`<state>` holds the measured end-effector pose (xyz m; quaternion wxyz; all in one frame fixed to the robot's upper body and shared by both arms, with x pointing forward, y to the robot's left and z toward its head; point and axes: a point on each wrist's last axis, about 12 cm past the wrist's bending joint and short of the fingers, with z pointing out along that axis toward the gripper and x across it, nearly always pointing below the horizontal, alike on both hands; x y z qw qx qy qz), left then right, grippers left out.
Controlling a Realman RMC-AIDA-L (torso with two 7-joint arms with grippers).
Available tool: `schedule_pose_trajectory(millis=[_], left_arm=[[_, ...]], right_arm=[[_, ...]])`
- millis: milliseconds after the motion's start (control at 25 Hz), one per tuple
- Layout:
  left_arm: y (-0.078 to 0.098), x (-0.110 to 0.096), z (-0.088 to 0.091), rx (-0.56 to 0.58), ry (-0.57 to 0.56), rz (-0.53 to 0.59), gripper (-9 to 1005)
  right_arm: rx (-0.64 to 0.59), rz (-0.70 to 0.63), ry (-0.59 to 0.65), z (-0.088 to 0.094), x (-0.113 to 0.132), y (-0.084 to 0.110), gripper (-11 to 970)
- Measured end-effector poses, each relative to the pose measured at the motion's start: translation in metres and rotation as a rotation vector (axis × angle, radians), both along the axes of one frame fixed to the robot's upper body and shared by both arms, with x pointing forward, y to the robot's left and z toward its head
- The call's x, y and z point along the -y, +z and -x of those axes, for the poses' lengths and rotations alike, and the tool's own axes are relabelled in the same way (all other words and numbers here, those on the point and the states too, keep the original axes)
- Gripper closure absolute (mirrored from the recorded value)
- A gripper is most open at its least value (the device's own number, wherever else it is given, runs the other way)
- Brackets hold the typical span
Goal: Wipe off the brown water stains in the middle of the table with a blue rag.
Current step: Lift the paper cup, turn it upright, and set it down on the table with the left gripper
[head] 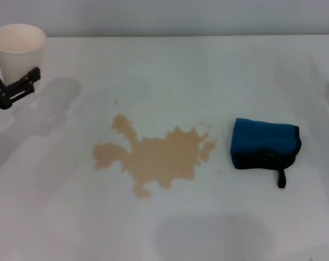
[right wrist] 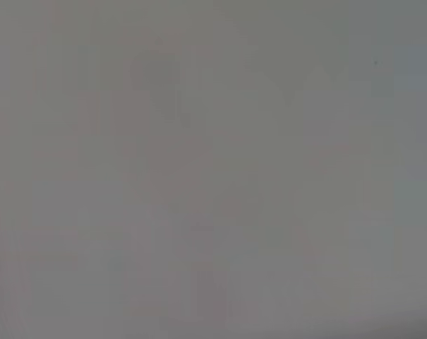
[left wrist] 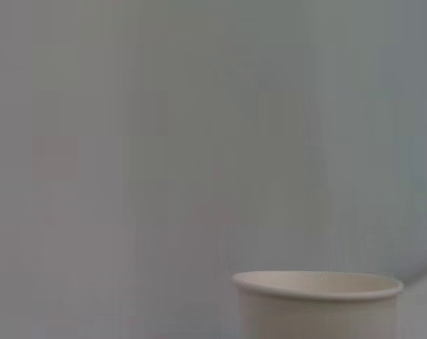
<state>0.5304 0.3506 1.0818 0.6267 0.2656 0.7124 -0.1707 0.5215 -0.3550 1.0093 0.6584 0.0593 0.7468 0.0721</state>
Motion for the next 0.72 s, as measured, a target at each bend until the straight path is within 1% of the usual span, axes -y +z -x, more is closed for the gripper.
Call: schedule_pose_trajectory(millis=[40, 160, 200, 240, 280, 360, 560, 720], left_arm=[[-0.011, 0.002, 0.004, 0.006, 0.034, 0.045, 227], [-0.025, 0.006, 0.009, 0.014, 0.091, 0.087, 226], [-0.034, 0.010, 0.011, 0.016, 0.130, 0.112, 226], [-0.040, 0.013, 0.012, 0.018, 0.158, 0.125, 226], [-0.040, 0.013, 0.012, 0.018, 0.158, 0.125, 226], [-0.052, 0.022, 0.013, 0.014, 0.223, 0.155, 225], [-0.069, 0.033, 0.019, 0.026, 0.337, 0.144, 224], [-0.077, 0.039, 0.020, 0.010, 0.377, 0.126, 223]], right_arm=[[0.000, 0.000, 0.000, 0.000, 0.000, 0.000, 128], [0.002, 0.000, 0.000, 0.000, 0.000, 0.000, 128], [0.003, 0.000, 0.000, -0.001, 0.000, 0.001, 127], [0.005, 0.000, 0.000, -0.001, 0.000, 0.001, 127], [0.005, 0.000, 0.000, -0.001, 0.000, 0.001, 127], [0.006, 0.000, 0.000, -0.001, 0.000, 0.001, 127], [0.006, 0.000, 0.000, -0.001, 0.000, 0.001, 127], [0.008, -0.003, 0.000, -0.001, 0.000, 0.002, 127]])
